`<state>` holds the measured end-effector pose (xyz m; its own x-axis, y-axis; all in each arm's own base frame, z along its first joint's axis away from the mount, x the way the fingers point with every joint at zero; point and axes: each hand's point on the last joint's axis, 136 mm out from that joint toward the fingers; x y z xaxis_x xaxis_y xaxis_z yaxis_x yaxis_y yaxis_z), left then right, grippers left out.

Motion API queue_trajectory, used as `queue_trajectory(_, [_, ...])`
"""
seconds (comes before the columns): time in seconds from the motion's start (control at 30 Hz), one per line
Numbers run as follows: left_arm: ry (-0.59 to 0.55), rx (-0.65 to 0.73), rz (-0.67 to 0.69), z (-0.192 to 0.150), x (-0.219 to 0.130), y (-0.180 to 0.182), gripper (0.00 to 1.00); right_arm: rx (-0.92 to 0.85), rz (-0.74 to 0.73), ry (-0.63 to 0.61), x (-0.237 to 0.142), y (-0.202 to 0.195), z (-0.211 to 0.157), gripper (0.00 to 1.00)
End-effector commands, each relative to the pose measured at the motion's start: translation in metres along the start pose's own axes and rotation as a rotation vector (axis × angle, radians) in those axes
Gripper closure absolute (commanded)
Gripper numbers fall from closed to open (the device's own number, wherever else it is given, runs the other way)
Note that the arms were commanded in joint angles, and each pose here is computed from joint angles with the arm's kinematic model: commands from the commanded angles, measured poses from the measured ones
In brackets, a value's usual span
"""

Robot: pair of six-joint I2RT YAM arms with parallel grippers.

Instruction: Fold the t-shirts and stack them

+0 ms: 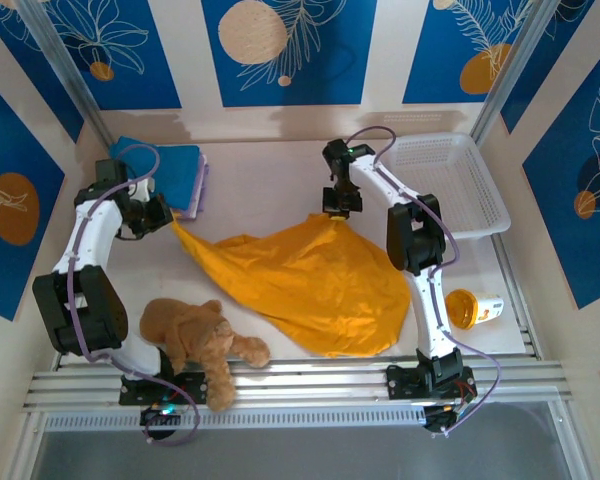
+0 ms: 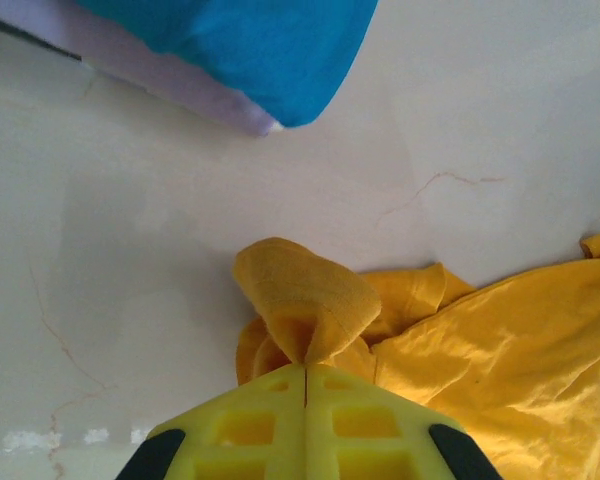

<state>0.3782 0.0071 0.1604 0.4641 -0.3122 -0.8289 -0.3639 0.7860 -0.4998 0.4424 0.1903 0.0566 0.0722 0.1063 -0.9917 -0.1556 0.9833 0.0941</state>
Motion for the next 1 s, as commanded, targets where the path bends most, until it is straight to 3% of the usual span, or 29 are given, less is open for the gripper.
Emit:
queue_trajectory(0.0, [-0.065,0.004,-0.056,0.032,-0.018,-0.021,1.0,-0.019,0.019,-0.069,-0.049,0.001,0.011,1.0])
queue_trajectory(0.2, [-0.233,0.024,-0.144,0.1,-0.086,-0.074,1.0,-0.037,0.016,-0.329,-0.179,0.002,0.026,1.0])
queue_trajectory(0.3, [-0.32,0.021,-0.197,0.124,-0.128,-0.093,1.0,-0.034,0.028,-0.454,-0.244,0.001,0.012,1.0])
queue_trajectory(0.4, [-0.373,0.014,-0.219,0.126,-0.159,-0.094,1.0,-0.019,0.024,-0.495,-0.276,0.001,-0.022,1.0])
queue_trajectory(0.47, [-0.371,0.008,-0.219,0.116,-0.164,-0.087,1.0,-0.012,0.014,-0.485,-0.275,0.004,-0.053,1.0])
queue_trajectory(0.6, [-0.301,0.001,-0.196,0.071,-0.14,-0.061,1.0,0.038,0.092,-0.391,-0.221,0.02,-0.136,1.0])
queue_trajectory(0.63, [-0.275,-0.014,-0.193,0.057,-0.127,-0.051,1.0,0.051,0.142,-0.35,-0.203,0.028,-0.158,0.91])
queue_trajectory(0.7, [-0.221,-0.053,-0.193,0.032,-0.103,-0.035,1.0,0.082,0.187,-0.267,-0.173,0.036,-0.197,0.65])
queue_trajectory(0.73, [-0.192,-0.07,-0.195,0.019,-0.092,-0.028,1.0,0.102,0.183,-0.232,-0.16,0.035,-0.215,0.58])
queue_trajectory(0.83, [-0.137,-0.096,-0.174,-0.007,-0.069,-0.009,1.0,0.168,0.176,-0.16,-0.136,0.028,-0.249,0.52])
queue_trajectory(0.97, [-0.094,-0.111,-0.154,-0.031,-0.054,0.006,1.0,0.246,0.144,-0.129,-0.117,0.012,-0.261,0.51])
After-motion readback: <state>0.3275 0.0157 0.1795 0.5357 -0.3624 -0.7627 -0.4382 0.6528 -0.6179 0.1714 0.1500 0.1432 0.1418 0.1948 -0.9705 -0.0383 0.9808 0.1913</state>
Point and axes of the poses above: each hand's point on the last joint's axis, 136 mm out from that joint toward the fingers, its own x axis out along the fingers, its own y axis along the line the jaws close on, z = x × y, and after that the axes turned 11 degrees about -x, right-handed
